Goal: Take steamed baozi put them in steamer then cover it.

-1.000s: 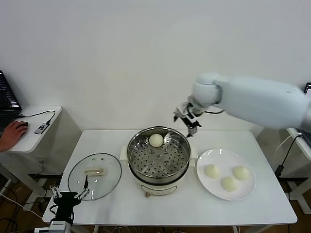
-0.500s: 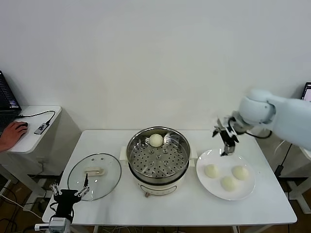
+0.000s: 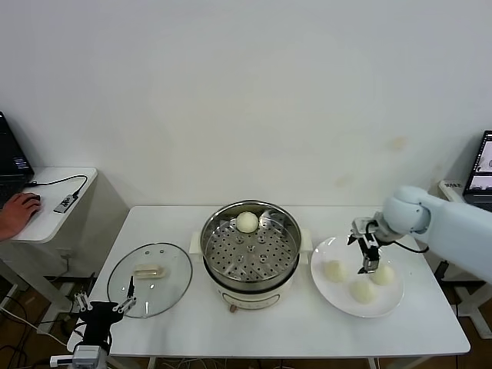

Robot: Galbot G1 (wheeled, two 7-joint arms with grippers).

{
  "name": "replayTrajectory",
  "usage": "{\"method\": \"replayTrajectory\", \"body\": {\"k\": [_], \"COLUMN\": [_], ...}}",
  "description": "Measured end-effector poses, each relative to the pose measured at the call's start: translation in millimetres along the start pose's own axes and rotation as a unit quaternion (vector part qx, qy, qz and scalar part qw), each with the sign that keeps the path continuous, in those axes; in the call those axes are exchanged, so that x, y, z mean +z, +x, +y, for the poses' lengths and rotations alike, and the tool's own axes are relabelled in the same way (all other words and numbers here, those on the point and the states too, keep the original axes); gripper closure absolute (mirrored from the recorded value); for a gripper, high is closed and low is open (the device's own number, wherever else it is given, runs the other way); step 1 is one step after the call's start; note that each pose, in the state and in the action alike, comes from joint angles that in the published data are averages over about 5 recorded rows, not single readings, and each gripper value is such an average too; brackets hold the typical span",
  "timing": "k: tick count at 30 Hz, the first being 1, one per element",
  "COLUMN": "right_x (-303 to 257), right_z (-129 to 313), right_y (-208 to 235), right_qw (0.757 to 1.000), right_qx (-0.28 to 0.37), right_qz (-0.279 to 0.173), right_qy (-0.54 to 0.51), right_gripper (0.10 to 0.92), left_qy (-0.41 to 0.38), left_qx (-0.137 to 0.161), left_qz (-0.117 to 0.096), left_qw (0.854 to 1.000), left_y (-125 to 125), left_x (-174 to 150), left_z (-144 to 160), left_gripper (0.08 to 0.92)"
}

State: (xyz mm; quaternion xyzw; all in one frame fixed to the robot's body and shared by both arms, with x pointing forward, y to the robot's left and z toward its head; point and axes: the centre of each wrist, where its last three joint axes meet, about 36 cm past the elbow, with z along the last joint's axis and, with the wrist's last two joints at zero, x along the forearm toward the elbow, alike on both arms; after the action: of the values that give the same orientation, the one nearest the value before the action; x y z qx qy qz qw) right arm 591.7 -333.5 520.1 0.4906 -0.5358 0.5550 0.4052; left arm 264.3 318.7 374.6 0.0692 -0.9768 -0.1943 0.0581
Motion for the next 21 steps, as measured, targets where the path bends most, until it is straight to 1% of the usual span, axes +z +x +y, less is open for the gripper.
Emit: {"method": "replayTrajectory", "body": {"k": [9, 18, 21], "right_x": [-11, -16, -16], "right_z": [-1, -1, -2], "right_y": [-39, -64, -67], "right_qw": [1.0, 1.0, 1.0], "right_qx": [-0.004, -0.001, 0.0], "right_qz": [-0.003, 0.0, 0.004], "right_qy": [0.004, 0.004, 0.002], "right_gripper": [0.2, 0.203, 0.236], "left_qy": [0.001, 0.001, 0.001], "left_qx": [-0.003, -0.004, -0.005], "left_qz": [0.003, 0.004, 0.004], "left_qw": [1.0, 1.0, 1.0], "left_y": [2, 2, 1], "left_x": [2, 3, 4], "left_z": [0, 0, 1], "left_gripper": [0.177, 0.177, 0.177]}}
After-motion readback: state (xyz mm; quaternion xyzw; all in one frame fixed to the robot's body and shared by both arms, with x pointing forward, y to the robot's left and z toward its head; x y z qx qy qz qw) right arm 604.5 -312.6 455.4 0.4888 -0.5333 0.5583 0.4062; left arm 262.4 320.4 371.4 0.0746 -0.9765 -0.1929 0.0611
